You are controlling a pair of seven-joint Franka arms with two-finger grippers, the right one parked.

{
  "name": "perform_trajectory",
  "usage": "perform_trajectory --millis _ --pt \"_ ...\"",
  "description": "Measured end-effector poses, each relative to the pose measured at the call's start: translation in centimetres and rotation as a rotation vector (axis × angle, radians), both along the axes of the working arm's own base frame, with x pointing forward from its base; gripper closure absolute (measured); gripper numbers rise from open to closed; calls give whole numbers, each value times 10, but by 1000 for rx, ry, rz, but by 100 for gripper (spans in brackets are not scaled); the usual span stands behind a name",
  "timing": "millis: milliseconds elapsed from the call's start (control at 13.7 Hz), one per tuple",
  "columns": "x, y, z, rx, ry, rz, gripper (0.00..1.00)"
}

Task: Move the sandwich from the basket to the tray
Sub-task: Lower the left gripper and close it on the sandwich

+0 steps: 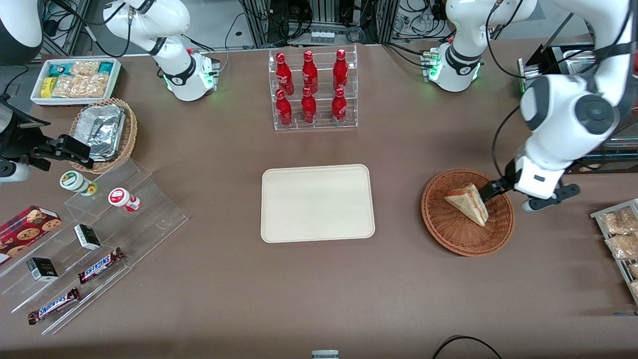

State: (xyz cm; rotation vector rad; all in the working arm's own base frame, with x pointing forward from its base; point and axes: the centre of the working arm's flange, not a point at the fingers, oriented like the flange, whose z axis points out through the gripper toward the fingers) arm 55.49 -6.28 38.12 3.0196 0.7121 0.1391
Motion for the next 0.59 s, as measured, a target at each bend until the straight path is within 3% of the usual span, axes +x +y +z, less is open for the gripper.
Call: perform_trajectory --millis 146,585 --pt "-9 -7 -25 -11 4 79 0" --pt "-17 -6 -79 -4 100 105 0"
